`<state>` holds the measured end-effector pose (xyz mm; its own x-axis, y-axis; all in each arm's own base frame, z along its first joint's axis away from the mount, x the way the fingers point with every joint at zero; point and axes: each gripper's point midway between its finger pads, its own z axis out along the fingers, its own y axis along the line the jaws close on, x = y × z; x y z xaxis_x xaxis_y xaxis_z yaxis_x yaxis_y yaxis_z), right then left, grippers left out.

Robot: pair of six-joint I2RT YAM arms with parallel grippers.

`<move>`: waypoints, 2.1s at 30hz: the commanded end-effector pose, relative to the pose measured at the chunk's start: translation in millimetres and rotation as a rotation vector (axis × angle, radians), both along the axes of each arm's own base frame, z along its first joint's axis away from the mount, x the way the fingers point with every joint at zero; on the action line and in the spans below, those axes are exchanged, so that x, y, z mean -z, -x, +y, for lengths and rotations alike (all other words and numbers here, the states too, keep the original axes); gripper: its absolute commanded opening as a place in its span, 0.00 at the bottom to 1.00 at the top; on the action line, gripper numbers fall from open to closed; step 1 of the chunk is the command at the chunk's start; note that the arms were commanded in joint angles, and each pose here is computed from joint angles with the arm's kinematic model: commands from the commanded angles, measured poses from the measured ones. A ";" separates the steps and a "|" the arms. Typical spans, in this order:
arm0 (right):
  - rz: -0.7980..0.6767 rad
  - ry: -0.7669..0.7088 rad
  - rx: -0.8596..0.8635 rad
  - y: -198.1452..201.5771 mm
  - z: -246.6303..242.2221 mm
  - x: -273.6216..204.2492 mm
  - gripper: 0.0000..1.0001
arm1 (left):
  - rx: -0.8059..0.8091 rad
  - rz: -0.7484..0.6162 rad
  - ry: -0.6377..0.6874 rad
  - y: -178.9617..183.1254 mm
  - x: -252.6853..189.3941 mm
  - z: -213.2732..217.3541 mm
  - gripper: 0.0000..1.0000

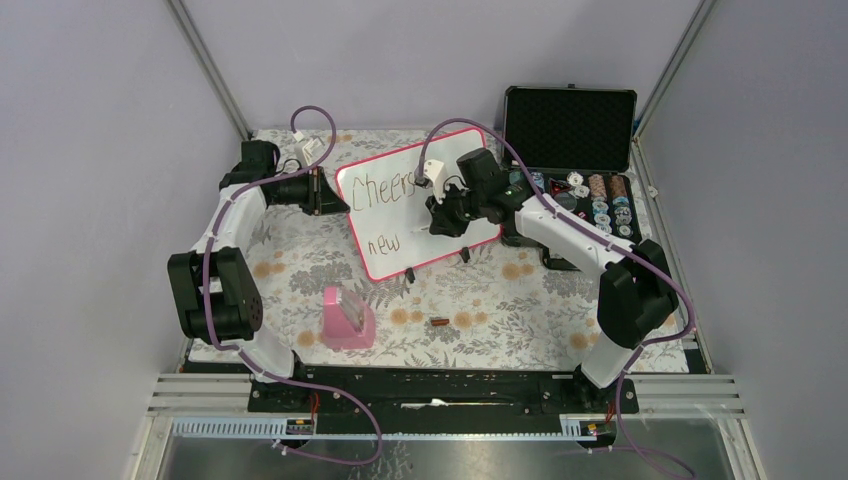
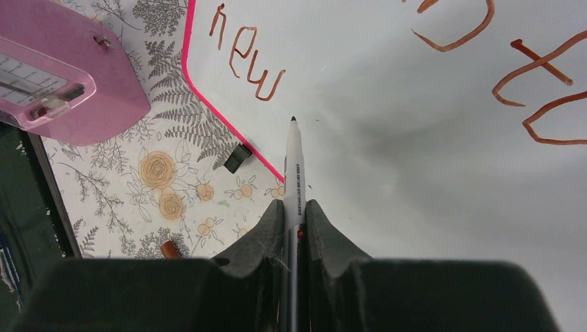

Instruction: Write a sentence on the whiteboard

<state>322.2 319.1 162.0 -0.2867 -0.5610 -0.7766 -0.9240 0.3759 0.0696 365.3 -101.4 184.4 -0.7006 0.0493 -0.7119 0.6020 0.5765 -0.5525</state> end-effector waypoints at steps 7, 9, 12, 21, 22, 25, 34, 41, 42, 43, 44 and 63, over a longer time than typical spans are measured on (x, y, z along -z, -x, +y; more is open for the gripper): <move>-0.006 0.028 0.029 -6.3 -4.8 13.2 0.00 | 0.011 -0.121 -0.028 -17.4 -17.9 0.8 0.00; -0.012 0.027 0.036 -8.7 -4.8 13.5 0.00 | 0.012 -0.122 -0.028 -17.1 -18.1 0.3 0.00; -0.026 0.026 0.054 -13.5 -4.3 11.6 0.00 | 0.013 -0.122 -0.028 -16.9 -17.6 0.1 0.00; -0.043 0.045 0.091 -25.7 -5.5 12.8 0.00 | 0.014 -0.123 -0.028 -16.1 -18.0 -0.1 0.00; -0.047 0.045 0.093 -27.1 -5.1 11.9 0.00 | 0.014 -0.123 -0.028 -16.0 -17.8 -0.1 0.00; -0.048 0.048 0.103 -30.7 -4.8 12.2 0.00 | 0.014 -0.124 -0.029 -15.9 -17.7 0.1 0.00; -0.032 0.024 0.087 -32.1 3.7 9.4 0.00 | 0.014 -0.125 -0.032 -15.9 -17.6 0.3 0.00; -0.012 0.029 0.073 -28.5 6.5 16.5 0.00 | 0.015 -0.125 -0.031 -15.6 -17.4 0.2 0.00; -0.010 0.028 0.070 -27.9 7.3 17.1 0.00 | 0.014 -0.125 -0.031 -15.8 -17.6 0.2 0.00; -0.006 0.029 0.066 -26.6 8.0 18.0 0.00 | 0.013 -0.126 -0.032 -15.9 -17.9 0.4 0.00; -0.003 0.031 0.063 -25.4 8.7 19.4 0.00 | 0.014 -0.126 -0.032 -15.9 -17.7 0.1 0.00; -0.018 0.081 0.044 -12.5 -4.3 30.7 0.00 | 0.011 -0.128 -0.036 -15.9 -18.3 0.8 0.00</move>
